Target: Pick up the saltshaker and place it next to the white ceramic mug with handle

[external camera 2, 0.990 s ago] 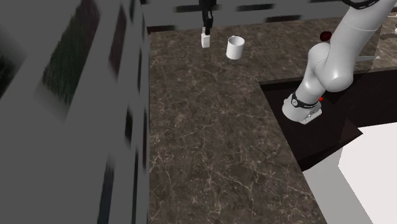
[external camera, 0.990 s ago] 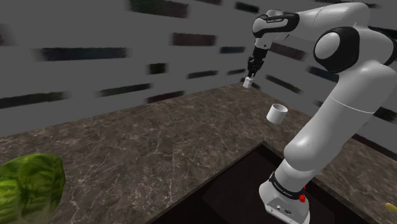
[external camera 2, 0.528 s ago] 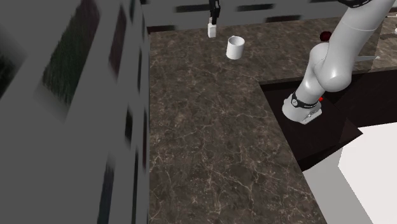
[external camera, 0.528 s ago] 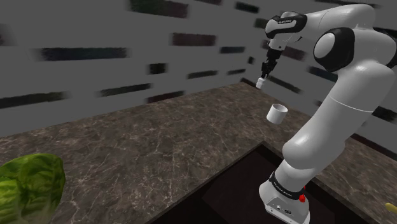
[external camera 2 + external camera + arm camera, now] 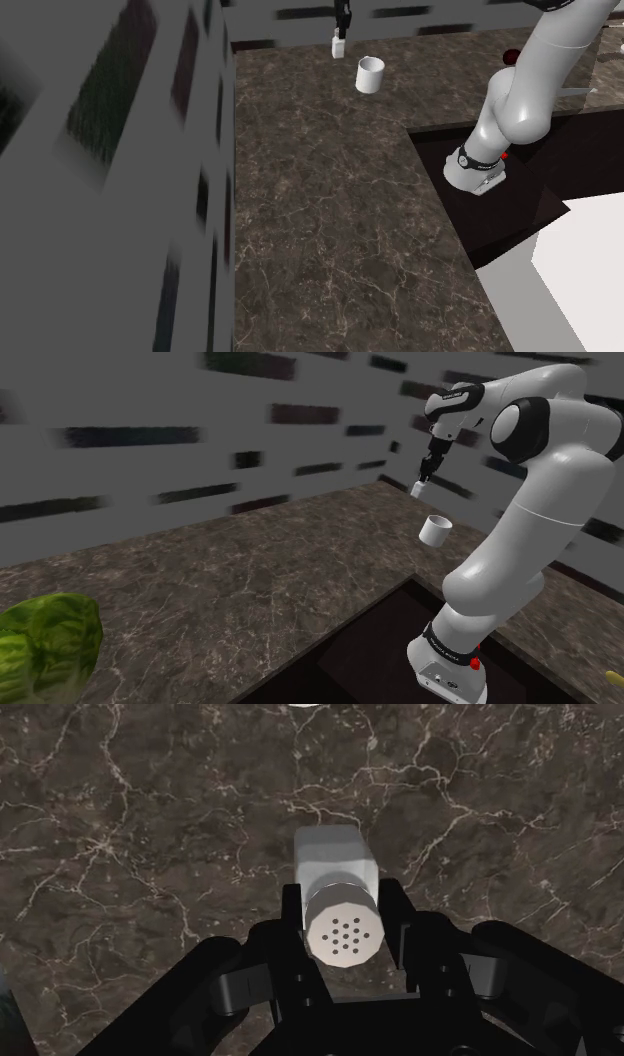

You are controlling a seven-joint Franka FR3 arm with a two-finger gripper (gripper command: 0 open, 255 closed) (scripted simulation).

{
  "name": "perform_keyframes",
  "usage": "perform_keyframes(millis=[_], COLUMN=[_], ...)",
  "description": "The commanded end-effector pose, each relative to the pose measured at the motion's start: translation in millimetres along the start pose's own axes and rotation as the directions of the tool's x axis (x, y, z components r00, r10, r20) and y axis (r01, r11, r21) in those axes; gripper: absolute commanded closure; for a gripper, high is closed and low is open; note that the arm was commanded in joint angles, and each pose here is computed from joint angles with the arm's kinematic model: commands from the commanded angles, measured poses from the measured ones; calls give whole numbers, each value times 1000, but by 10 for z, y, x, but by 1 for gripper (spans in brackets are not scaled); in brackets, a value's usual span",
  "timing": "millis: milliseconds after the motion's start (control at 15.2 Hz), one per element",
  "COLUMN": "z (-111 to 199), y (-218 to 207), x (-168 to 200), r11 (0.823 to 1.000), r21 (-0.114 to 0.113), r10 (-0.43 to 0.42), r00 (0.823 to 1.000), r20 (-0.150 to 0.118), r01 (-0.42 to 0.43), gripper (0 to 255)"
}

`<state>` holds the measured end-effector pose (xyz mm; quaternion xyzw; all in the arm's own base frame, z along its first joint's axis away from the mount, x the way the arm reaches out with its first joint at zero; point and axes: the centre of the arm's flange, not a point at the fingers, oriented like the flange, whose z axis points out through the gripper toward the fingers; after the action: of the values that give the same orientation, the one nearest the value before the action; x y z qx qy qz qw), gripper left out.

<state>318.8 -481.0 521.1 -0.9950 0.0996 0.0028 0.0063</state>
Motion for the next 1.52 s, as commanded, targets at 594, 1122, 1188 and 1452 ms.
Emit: perform_keyframes(millis=[594, 1122, 1188, 1452], z=[576, 998, 1051, 1262], y=[14, 19, 20, 22], x=[5, 8, 8, 10], r11=[1000, 1000, 1000, 1000], r21=[0, 0, 0, 0], r10=[0, 0, 0, 0], r00=[1000, 1000, 1000, 1000], r20=[0, 0, 0, 0], r01=[0, 0, 0, 0], gripper=[255, 255, 255, 255])
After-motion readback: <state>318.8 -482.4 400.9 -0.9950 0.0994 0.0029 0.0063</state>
